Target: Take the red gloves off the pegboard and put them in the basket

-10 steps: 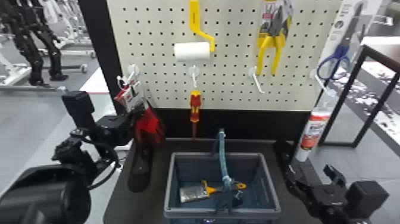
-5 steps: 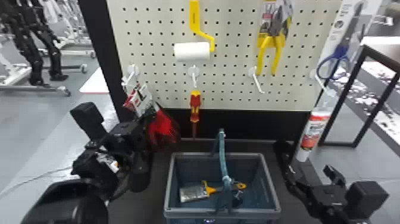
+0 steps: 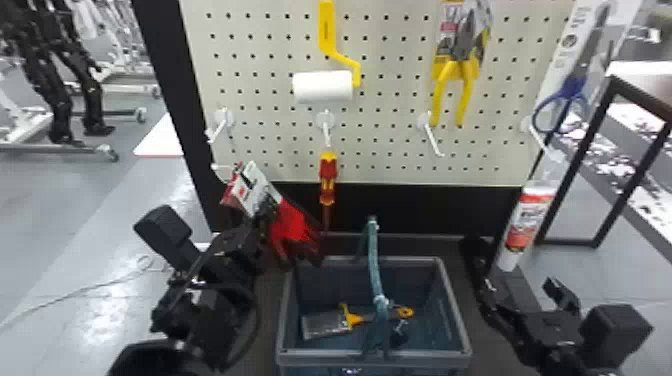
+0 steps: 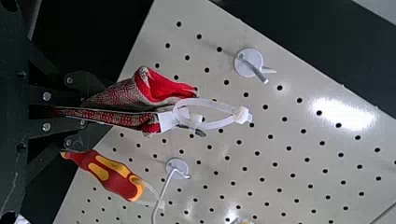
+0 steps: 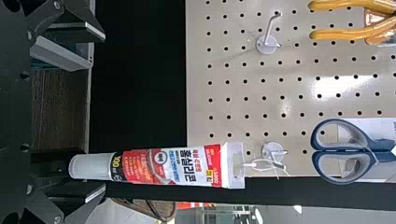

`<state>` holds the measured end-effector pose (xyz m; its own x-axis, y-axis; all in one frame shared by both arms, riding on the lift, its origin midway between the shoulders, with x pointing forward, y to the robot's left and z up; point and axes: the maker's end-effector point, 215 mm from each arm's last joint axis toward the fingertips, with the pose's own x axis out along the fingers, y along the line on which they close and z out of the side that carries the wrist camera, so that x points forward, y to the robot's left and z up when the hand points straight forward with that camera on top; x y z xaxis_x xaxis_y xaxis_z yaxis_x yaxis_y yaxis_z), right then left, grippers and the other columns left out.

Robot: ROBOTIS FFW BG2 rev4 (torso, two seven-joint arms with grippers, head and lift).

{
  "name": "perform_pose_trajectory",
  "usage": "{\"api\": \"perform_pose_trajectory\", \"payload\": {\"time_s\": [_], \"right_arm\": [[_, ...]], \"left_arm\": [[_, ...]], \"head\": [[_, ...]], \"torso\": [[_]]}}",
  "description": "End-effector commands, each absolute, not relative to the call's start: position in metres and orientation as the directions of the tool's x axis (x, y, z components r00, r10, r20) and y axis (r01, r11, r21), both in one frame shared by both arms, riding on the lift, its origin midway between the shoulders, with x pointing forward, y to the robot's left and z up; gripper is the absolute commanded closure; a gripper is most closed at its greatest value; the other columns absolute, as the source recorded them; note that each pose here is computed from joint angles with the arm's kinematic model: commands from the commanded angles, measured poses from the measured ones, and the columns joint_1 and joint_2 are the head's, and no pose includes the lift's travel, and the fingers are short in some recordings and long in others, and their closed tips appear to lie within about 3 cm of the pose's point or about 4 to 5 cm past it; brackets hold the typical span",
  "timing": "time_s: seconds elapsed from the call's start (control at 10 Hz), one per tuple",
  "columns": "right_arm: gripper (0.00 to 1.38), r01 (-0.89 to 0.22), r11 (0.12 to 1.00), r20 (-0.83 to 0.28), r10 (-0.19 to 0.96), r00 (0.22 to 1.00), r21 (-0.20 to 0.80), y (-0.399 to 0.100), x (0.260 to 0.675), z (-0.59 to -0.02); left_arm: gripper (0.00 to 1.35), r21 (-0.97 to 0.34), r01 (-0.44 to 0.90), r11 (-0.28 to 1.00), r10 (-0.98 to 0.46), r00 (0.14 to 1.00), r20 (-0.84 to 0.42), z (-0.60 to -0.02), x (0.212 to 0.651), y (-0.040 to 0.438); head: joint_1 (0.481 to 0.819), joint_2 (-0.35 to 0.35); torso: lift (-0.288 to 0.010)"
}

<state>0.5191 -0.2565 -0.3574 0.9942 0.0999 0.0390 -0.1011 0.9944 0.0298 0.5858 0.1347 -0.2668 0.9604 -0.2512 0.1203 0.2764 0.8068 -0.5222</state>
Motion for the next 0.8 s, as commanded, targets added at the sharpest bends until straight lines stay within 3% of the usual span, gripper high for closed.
{"api": "perform_pose_trajectory", "payload": {"time_s": [0.0,0.7], "right_arm": [[0.17,-0.103,0.994,0.039,0.101,0.994,0.028,-0.256,0.519,-0.357],[0.17,-0.122,0.992,0.046,0.121,0.992,0.027,-0.249,0.524,-0.354]], "left_arm": [[1.22,-0.559,0.266,0.786,-0.246,0.963,0.113,-0.277,0.579,0.129],[1.22,-0.740,0.254,0.623,-0.311,0.948,0.064,-0.333,0.573,0.073]], "head": [[0.549,0.000],[0.549,0.000]], "torso": [[-0.100],[-0.100]]}}
